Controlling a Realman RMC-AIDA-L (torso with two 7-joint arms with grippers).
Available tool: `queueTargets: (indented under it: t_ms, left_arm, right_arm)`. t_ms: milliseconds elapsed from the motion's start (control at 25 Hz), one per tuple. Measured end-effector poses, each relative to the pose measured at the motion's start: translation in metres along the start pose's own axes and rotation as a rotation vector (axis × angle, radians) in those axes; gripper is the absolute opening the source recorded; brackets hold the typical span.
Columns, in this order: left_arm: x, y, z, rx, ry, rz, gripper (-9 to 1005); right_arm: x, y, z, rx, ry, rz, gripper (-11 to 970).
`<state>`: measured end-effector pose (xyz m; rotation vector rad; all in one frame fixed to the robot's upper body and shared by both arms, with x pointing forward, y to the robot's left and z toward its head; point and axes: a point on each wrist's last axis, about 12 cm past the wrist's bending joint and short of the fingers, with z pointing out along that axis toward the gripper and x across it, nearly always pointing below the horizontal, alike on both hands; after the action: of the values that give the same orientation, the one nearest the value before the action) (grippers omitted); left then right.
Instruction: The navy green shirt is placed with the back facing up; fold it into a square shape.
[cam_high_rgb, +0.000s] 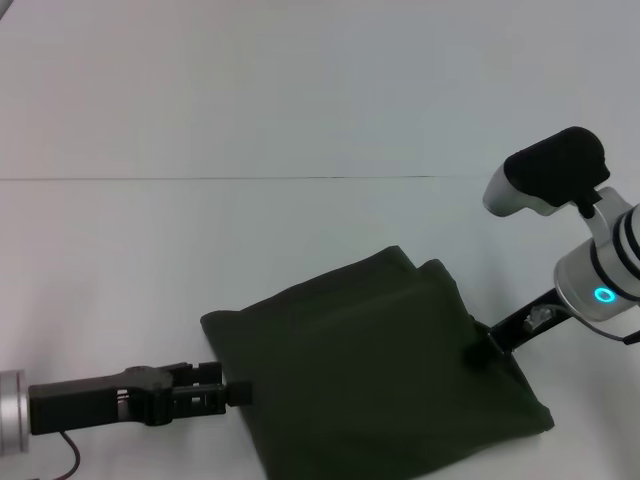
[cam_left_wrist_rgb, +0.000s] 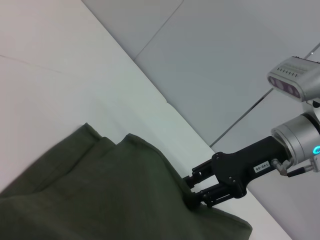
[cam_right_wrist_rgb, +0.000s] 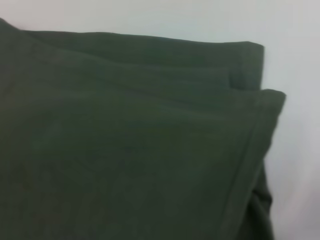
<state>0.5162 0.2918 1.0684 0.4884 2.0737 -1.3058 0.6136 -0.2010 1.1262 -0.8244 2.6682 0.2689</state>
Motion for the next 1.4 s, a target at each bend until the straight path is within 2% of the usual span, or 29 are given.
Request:
queueTargets:
  t_ms: [400, 760, 920, 1040, 1080, 1120, 1240, 1400]
  left_arm:
    - [0.0, 0.0, 0.001, 0.001, -0.008, -0.009, 923]
    - [-0.008, -0.001, 0.004, 0.009, -0.01, -0.064, 922]
    - [-0.014, 0.001, -0.001, 0.0, -0.048, -0.119, 921]
    - [-0.019, 0.003, -0.006, -0.004, -0.08, -0.176, 920]
    - [-0.02, 0.003, -0.008, -0.004, -0.089, -0.199, 920]
    - [-0.02, 0.003, -0.008, -0.003, -0.094, -0.215, 920]
    - [-0.018, 0.004, -0.007, 0.002, -0.113, -0.277, 920]
    - [-0.017, 0.007, -0.004, -0.004, -0.108, -0.361, 919]
  right_arm:
    - [-0.002, -0.014, -0.013, 0.03, -0.038, 0.021, 545]
    - [-0.007, -0.015, -0.034, -0.174, -0.207, 0.043, 546]
    - [-0.004, -0.02, -0.042, -0.273, -0.323, 0.057, 546]
    - [0.006, -0.026, -0.049, -0.358, -0.427, 0.053, 546]
    - [0.016, -0.032, -0.053, -0.425, -0.525, 0.031, 546]
    - [0.016, -0.032, -0.053, -0.425, -0.525, 0.031, 546]
    - [0.039, -0.038, -0.053, -0.495, -0.635, -0.051, 546]
    - [0.073, -0.041, -0.036, -0.501, -0.694, -0.153, 547]
